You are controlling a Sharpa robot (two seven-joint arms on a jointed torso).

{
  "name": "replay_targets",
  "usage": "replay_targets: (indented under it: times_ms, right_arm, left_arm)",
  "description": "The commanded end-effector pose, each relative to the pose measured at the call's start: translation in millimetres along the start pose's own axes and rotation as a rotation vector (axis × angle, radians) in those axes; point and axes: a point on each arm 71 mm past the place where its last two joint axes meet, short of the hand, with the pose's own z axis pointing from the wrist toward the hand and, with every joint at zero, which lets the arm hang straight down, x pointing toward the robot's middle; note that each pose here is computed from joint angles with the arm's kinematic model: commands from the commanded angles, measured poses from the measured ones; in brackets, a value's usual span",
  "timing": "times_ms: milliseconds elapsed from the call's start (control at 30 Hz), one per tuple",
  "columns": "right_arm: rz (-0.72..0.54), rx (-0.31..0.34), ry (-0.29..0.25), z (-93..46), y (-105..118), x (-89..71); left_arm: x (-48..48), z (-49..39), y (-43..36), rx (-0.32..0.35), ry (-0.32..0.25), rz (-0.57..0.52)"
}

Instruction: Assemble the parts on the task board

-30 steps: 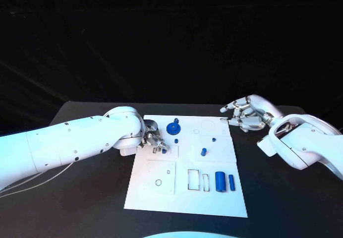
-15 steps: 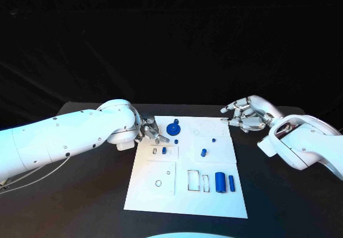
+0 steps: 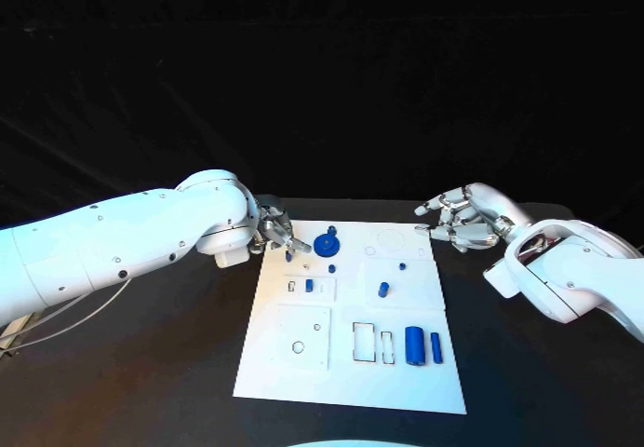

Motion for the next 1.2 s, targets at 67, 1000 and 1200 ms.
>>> replay_targets:
  times_ms: [67, 1000, 1200]
  right_arm:
    - [-0.009, -0.01, 0.002, 0.4, 0.9, 0.9]
    - [-0.009, -0.013, 0.001, 1.2, 1.6, 1.8]
    - [-0.008, -0.014, 0.001, 1.3, 1.7, 1.9]
  left_arm:
    - [-6.9, 2.9, -1.2, 0.002, -0.017, -0.003]
    - [-21.6, 38.0, 10.2, -0.119, 0.018, 0.084]
    - [-19.8, 40.5, 9.4, -0.124, 0.031, 0.094]
